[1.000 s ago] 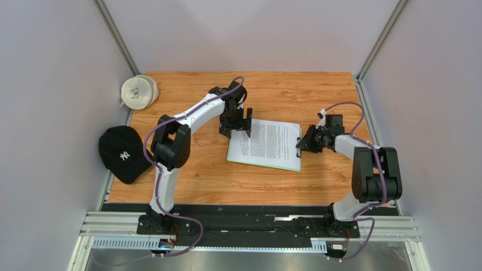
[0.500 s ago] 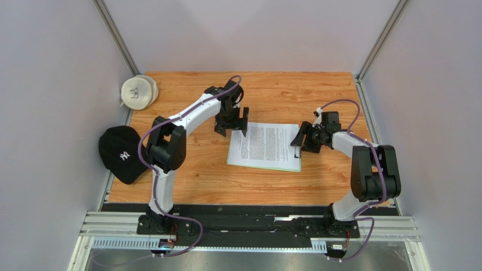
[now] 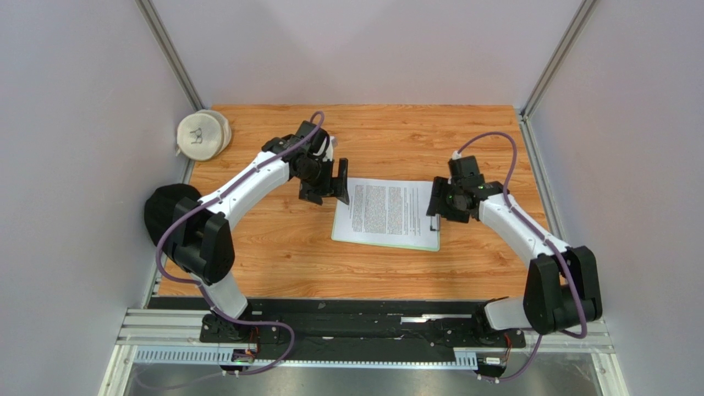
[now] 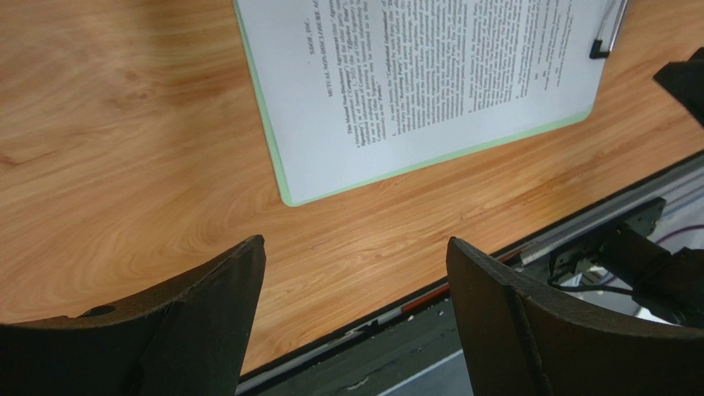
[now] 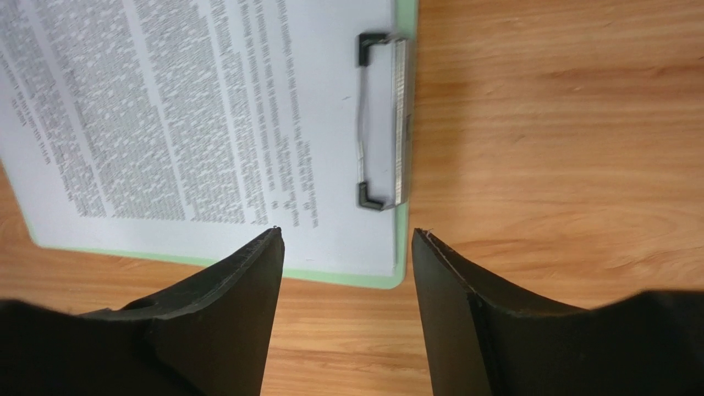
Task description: Put the files into the folder
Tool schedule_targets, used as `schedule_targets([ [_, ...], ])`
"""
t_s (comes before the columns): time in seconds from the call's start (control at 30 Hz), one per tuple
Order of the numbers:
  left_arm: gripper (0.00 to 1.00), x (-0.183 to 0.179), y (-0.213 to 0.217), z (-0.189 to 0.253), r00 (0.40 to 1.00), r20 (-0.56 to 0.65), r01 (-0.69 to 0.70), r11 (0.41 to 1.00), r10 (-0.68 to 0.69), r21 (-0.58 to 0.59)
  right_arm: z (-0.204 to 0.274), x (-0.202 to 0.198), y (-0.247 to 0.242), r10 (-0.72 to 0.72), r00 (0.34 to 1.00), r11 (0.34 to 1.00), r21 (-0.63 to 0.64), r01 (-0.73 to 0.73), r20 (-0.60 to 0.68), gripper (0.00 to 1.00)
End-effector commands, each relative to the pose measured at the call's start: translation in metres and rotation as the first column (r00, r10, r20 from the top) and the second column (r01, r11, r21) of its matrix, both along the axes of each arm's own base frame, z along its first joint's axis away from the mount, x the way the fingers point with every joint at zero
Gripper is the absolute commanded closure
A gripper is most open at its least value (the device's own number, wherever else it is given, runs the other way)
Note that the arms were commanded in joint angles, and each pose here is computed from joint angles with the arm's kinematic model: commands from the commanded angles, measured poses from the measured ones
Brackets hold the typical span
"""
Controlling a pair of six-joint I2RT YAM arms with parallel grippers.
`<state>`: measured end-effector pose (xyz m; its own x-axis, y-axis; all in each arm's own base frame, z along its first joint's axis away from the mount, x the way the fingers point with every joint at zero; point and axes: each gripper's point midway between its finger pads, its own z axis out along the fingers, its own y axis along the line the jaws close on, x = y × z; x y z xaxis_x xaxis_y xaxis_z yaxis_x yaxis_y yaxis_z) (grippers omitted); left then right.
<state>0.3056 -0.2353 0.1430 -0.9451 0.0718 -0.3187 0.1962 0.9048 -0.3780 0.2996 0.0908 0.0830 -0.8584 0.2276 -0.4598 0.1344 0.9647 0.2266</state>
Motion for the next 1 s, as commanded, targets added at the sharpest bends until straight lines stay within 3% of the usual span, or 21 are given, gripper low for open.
schedule_targets([
  [0.0, 0.11, -0.018, -0.024, 0.000, 0.998, -0.022, 0.052, 0.987, -0.057, -0.155, 0.007, -0.035, 0.019, -0.075, 0.997, 0.997, -0.035, 0.074, -0.034, 0.41],
  [0.13, 0.12, -0.029, -0.028, 0.007, 0.998, -0.001, 0.062, 0.979, -0.064, -0.195, -0.003, -0.072, 0.043, -0.091, 0.995, 0.996, 0.011, 0.092, -0.047, 0.50],
  [0.47, 0.11, -0.037, -0.032, 0.013, 0.995, 0.018, 0.098, 0.972, -0.096, -0.215, -0.042, -0.099, 0.074, -0.102, 0.989, 0.985, 0.129, 0.117, -0.111, 0.52],
  [0.63, 0.11, -0.034, -0.031, 0.019, 0.994, 0.041, 0.108, 0.973, -0.102, -0.205, -0.050, -0.086, 0.064, -0.157, 0.984, 0.985, 0.062, 0.162, -0.083, 0.51],
  [0.77, 0.08, -0.028, -0.030, 0.027, 0.993, 0.074, 0.109, 0.976, -0.096, -0.191, -0.068, -0.076, 0.059, -0.185, 0.973, 0.980, 0.051, 0.194, -0.139, 0.51],
  [0.93, 0.08, -0.009, -0.034, 0.027, 0.996, 0.039, 0.081, 0.977, -0.075, -0.199, -0.071, -0.020, 0.036, -0.243, 0.965, 0.969, 0.016, 0.246, -0.102, 0.51],
  [0.97, 0.08, -0.001, -0.037, 0.035, 0.997, 0.046, 0.074, 0.973, -0.065, -0.217, -0.084, -0.011, 0.024, -0.215, 0.969, 0.977, -0.043, 0.211, -0.121, 0.51],
])
